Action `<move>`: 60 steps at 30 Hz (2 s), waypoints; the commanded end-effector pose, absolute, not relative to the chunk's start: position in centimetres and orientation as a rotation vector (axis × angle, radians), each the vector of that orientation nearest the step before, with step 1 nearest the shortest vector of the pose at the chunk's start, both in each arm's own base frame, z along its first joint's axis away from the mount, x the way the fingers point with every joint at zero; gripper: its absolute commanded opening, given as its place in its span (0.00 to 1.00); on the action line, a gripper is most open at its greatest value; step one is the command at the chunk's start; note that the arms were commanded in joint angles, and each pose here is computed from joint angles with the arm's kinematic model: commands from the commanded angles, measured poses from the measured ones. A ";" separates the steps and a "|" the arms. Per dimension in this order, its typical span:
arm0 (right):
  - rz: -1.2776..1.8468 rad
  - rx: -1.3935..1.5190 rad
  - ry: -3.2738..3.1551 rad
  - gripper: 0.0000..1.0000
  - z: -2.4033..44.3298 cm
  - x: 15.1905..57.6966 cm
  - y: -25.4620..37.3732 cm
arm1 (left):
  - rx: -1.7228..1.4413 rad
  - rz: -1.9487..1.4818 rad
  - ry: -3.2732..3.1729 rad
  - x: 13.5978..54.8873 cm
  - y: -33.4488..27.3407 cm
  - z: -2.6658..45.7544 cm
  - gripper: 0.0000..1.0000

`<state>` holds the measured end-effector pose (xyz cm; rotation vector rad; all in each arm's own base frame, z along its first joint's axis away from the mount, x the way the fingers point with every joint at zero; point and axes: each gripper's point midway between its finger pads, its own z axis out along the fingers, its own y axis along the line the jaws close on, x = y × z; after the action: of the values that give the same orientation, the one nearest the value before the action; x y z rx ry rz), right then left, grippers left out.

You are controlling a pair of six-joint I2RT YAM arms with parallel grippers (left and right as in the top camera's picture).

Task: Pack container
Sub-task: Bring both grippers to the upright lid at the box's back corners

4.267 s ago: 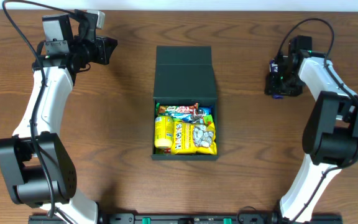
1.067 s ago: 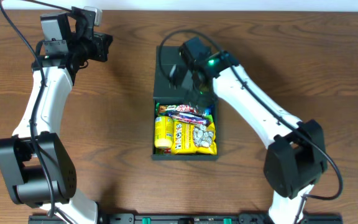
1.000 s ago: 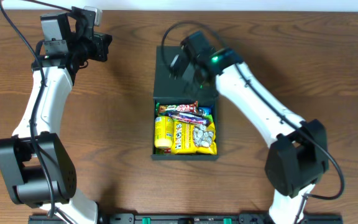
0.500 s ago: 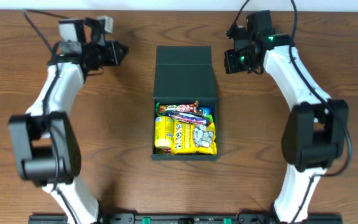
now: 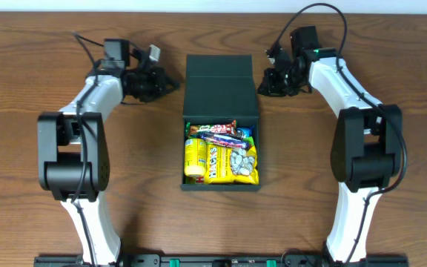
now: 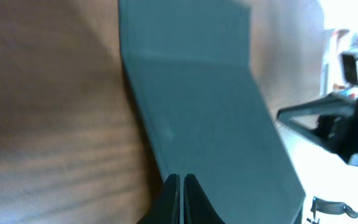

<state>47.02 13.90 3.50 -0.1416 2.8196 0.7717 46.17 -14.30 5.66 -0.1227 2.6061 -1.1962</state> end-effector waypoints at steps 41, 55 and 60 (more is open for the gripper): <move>1.409 -0.368 2.582 0.01 4.7 45.5 18.5 | -0.120 -1.384 2.529 47.6 -18.0 5.7 0.06; 1.142 -0.886 2.398 0.01 14.1 44.6 17.2 | 0.361 -1.334 2.399 48.8 -19.2 14.8 0.06; 1.009 -0.977 2.396 0.01 16.5 44.4 16.3 | 0.502 -1.175 2.457 47.7 -18.1 16.2 0.06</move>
<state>44.14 16.24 13.62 -0.8186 2.5072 1.1422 47.53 -18.05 14.35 0.2742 2.5401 -1.3018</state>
